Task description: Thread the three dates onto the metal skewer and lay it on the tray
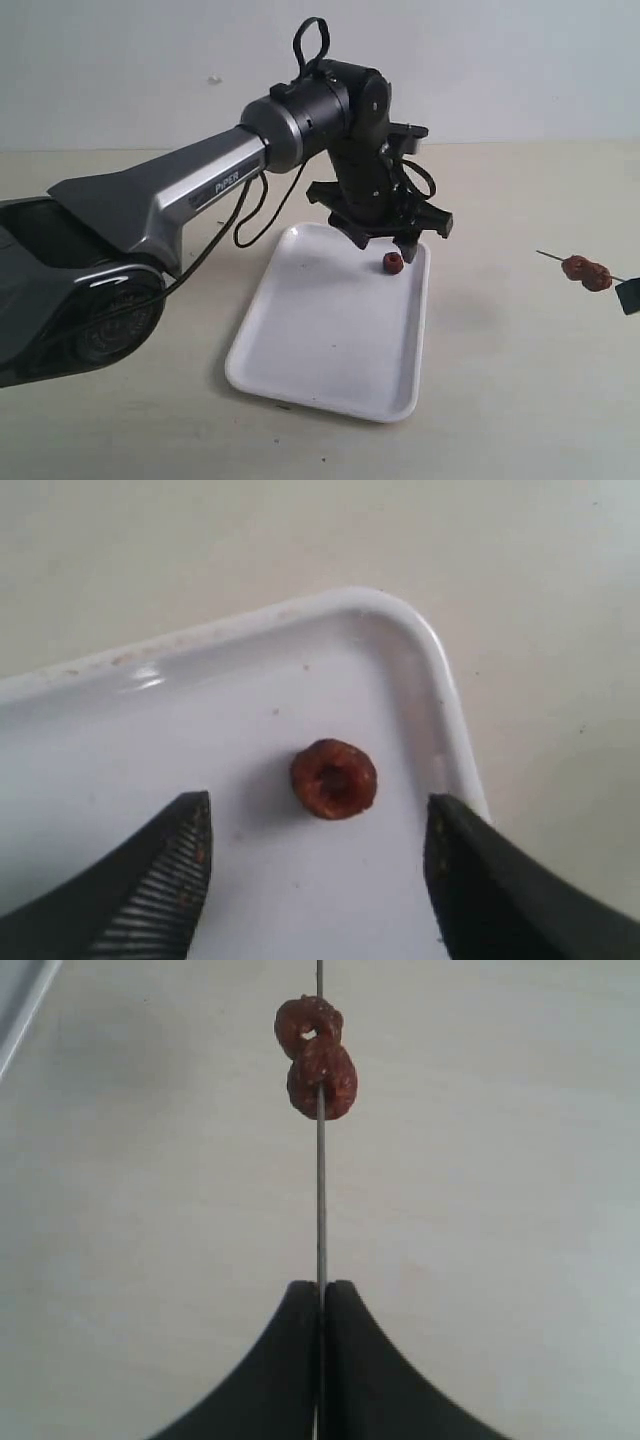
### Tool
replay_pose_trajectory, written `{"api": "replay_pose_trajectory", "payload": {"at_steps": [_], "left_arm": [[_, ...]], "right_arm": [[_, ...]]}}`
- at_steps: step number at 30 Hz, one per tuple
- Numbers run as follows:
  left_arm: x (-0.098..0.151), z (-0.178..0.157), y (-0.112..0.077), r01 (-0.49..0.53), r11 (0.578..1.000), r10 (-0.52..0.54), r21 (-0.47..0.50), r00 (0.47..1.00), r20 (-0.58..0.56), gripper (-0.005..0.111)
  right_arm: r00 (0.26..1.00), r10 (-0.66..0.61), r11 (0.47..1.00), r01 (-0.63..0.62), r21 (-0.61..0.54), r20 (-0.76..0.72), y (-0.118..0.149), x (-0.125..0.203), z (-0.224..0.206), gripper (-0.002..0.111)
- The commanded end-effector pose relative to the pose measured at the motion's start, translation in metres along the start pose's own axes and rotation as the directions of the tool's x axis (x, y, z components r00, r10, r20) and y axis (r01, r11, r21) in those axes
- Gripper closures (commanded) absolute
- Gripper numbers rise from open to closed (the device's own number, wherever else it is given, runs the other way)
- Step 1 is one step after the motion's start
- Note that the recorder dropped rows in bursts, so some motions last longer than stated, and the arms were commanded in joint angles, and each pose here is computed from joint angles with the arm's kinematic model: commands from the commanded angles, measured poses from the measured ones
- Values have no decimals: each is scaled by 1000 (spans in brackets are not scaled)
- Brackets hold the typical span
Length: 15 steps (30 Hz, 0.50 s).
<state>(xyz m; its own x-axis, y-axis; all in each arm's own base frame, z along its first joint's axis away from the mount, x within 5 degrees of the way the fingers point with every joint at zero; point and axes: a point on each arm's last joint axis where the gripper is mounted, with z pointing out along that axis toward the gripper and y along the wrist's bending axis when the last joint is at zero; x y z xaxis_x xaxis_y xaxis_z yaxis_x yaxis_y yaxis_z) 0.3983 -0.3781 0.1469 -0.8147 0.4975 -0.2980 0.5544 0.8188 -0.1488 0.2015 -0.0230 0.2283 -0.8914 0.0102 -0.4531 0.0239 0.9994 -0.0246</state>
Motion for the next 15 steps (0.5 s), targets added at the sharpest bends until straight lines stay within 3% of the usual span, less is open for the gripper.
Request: {"api": "replay_pose_trajectory", "payload": {"at_steps": [1,15], "left_arm": [[3,4,-13,23,1000,-23,1,1000,-5,46],[3,9,-5,71,995,-71,-66,997,7,46]], "right_arm": [[1000,9,1000,-9,2,24,-1,-1,-2,108],[1000,16,1000,-16,-6,13,0,0,-2,108]]}}
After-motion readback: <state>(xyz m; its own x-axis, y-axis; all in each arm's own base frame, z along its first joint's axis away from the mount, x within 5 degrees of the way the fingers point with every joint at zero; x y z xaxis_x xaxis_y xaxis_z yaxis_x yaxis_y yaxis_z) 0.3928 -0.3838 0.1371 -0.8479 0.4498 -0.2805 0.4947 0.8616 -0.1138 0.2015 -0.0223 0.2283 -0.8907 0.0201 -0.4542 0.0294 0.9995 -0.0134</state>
